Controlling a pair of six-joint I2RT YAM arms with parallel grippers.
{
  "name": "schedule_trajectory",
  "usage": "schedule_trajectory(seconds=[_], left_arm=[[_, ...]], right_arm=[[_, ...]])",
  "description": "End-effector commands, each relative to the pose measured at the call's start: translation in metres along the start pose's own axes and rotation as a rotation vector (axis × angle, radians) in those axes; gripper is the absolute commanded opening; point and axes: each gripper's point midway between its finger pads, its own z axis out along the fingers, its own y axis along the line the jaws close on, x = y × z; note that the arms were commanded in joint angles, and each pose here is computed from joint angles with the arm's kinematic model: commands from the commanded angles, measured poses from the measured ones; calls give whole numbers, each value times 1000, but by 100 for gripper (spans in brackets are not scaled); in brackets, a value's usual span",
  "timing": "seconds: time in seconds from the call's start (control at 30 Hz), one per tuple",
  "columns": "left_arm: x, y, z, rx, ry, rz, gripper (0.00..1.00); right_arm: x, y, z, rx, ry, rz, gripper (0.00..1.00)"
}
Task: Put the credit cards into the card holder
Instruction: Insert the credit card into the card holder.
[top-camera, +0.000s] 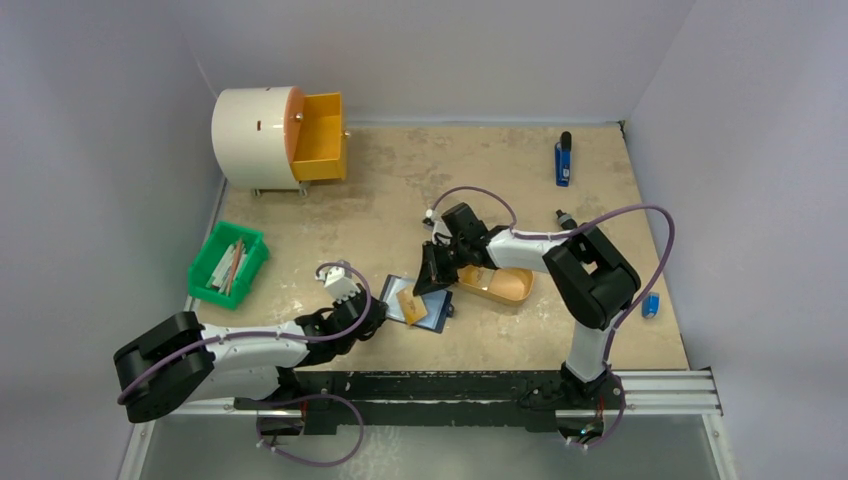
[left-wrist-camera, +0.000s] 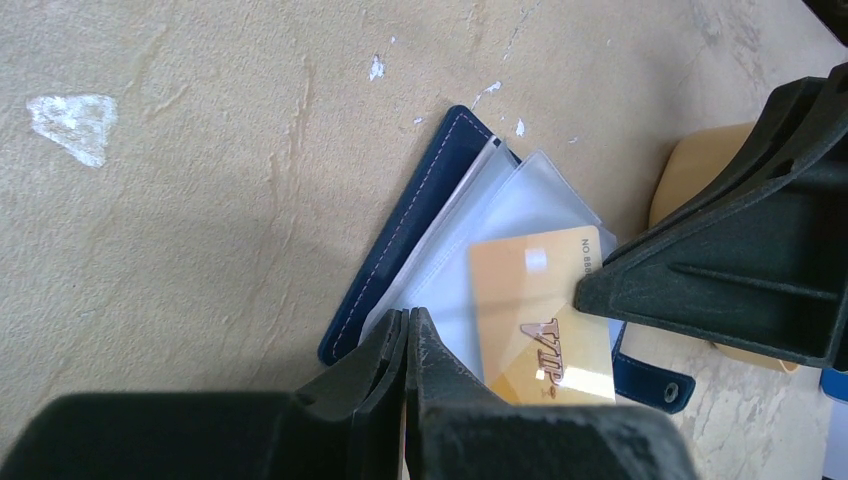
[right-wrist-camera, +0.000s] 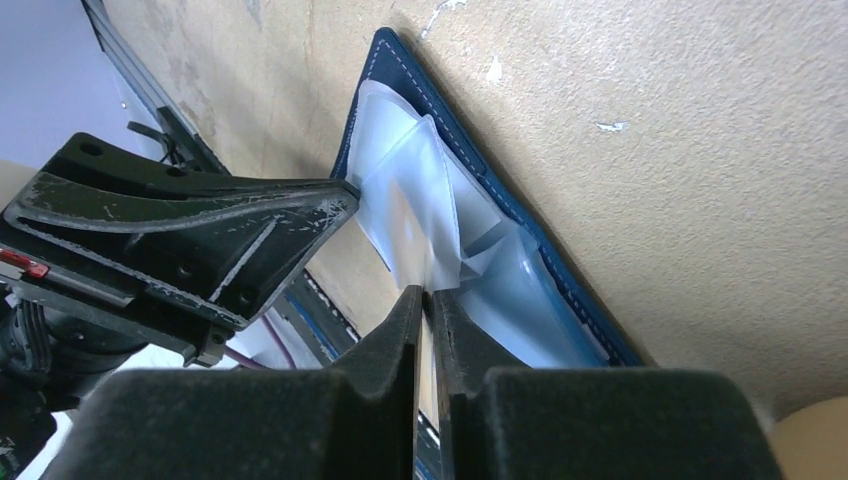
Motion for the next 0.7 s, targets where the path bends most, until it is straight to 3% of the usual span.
schedule_trajectory(seconds=[0.0, 0.17, 0.53, 0.67], left_arm=[[6, 40, 1, -134, 11, 87, 0], [5, 40, 1, -136, 11, 85, 0], [5, 41, 1, -141, 6, 81, 0], [5, 40, 2, -140, 6, 77, 0]], right_arm=[[-1, 3, -7, -16, 12, -26, 14], [7, -3, -4, -9, 39, -9, 25], [27, -18, -1, 15, 113, 10, 33], [35, -25, 3, 40, 136, 18, 31]])
